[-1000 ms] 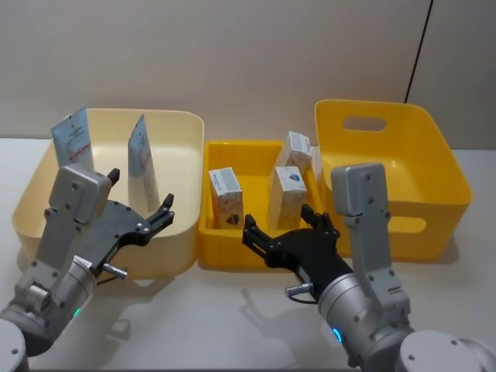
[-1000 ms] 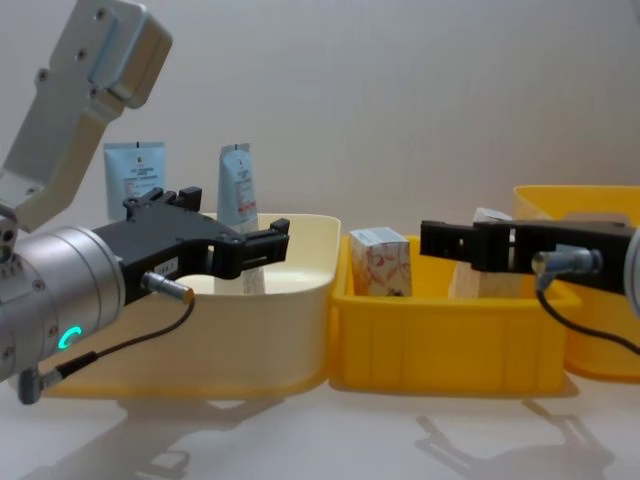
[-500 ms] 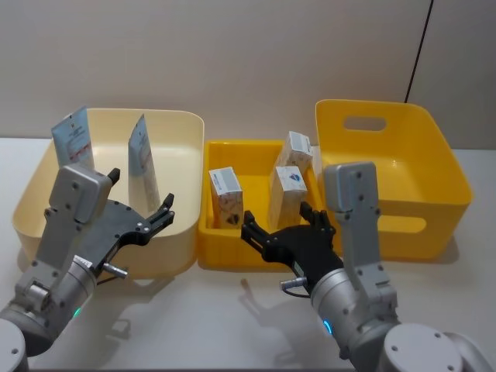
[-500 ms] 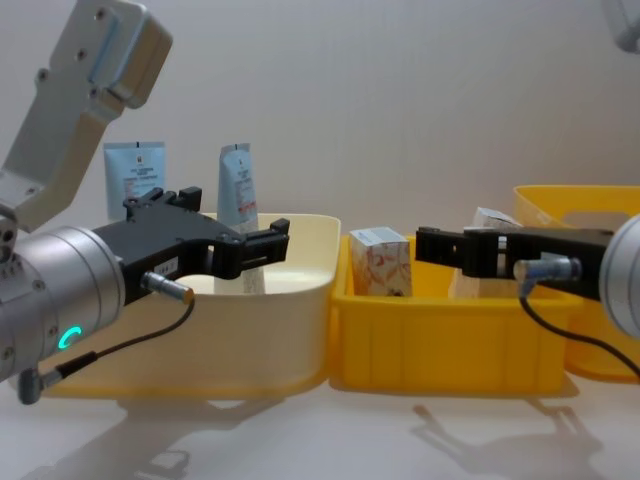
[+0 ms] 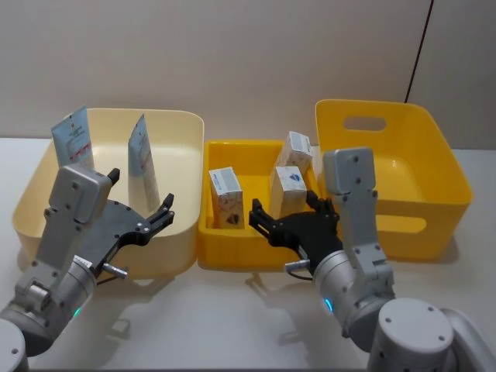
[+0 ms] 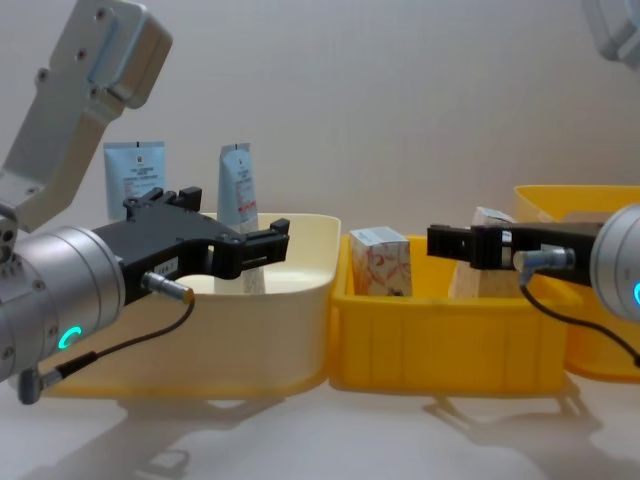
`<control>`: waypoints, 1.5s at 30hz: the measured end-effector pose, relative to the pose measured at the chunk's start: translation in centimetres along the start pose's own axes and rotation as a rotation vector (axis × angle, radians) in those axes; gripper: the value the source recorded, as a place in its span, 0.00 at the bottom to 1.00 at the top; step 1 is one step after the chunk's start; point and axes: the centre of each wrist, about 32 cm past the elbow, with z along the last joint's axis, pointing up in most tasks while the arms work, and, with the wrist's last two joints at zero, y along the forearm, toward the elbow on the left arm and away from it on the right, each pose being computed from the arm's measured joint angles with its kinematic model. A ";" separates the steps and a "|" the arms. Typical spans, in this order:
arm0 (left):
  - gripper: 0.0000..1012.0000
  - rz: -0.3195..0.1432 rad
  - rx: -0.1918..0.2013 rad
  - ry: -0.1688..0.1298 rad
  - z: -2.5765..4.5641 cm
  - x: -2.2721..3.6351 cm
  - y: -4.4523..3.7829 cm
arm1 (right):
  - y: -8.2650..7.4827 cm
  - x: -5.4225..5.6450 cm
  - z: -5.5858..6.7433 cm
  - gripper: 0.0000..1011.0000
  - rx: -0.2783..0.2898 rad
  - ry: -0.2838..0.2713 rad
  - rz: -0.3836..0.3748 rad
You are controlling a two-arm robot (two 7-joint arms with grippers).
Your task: Bimanual collaborative sorting of washing and personal care products
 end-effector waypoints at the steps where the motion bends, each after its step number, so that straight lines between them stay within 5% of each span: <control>1: 0.99 0.000 0.000 0.000 0.00 0.00 0.00 | 0.1 0.1 0.0 0.99 -0.002 -0.001 -0.001; 26: 0.99 0.000 0.000 0.000 0.00 0.00 0.00 | 2.8 1.6 -0.1 0.99 -0.052 0.003 -0.036; 45: 0.99 0.000 0.000 0.000 0.00 0.00 0.00 | 4.7 1.3 0.2 0.99 -0.057 0.013 -0.049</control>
